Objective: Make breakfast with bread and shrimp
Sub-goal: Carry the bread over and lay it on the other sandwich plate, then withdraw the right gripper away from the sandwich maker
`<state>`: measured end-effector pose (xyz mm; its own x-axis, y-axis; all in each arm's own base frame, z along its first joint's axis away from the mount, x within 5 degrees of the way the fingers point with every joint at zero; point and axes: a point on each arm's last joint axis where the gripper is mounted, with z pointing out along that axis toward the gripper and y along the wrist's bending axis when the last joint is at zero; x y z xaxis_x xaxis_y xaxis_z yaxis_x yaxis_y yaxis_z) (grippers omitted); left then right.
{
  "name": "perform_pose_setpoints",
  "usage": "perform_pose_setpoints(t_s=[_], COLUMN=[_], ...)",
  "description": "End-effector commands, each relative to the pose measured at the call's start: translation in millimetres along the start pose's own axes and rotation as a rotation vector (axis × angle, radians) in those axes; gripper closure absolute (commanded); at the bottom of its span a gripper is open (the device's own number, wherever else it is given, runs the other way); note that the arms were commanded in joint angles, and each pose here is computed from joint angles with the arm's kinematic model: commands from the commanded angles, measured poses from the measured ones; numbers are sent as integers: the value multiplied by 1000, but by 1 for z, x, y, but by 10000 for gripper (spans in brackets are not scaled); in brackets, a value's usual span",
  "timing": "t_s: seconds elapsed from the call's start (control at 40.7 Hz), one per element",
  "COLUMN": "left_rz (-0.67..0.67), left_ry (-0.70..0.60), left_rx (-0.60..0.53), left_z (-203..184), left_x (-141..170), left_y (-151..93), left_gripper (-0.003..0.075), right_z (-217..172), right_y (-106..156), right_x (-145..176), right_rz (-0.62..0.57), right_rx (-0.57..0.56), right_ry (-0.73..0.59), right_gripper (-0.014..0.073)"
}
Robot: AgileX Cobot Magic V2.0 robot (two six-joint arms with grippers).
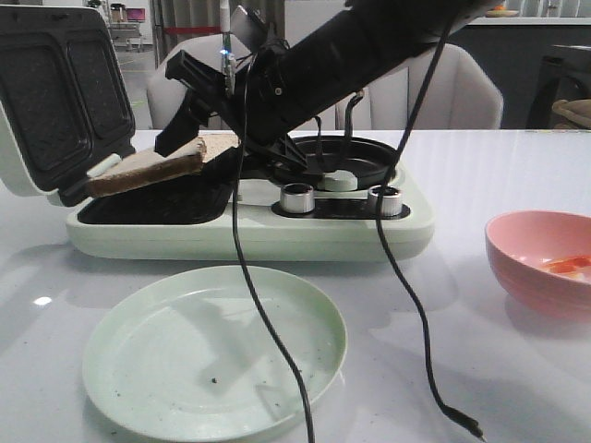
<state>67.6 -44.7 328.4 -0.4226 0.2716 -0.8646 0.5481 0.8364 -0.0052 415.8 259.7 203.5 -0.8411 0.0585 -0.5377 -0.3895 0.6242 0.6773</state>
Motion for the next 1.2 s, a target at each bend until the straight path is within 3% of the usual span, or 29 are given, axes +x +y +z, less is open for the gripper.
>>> perform_pose_setpoints(t_s=[0.0,0.098,0.295,0.442,0.614,0.933,1.178], left_rz=[3,6,6,6,6,6,6], left_ry=[-105,-105,-105,-92,-81,-81,-81], left_rx=[13,10,10,9,8,8,8], left_z=[-5,-5,-5,-5,-4,-4,-4], left_x=[-15,-15,-15,-14,-12,-12,-12], left_y=[-1,-1,-1,-1,-1,-1,-1], left_gripper=[211,211,211,211,211,211,211], right_z=[-36,-48,-97,-140,-198,-273,-309], right_y=[34,44,82,99,105,89,71], right_x=[-30,-34,-38,-25,15,101,143], right_rz=[-46,-96,-312,-409,-507,-500,-435], right_rx=[-74,-72,-18,135,291,436,613], right_ry=[-101,-112,-90,-86,-81,-113,-89], right_gripper=[20,47,79,79,79,79,79])
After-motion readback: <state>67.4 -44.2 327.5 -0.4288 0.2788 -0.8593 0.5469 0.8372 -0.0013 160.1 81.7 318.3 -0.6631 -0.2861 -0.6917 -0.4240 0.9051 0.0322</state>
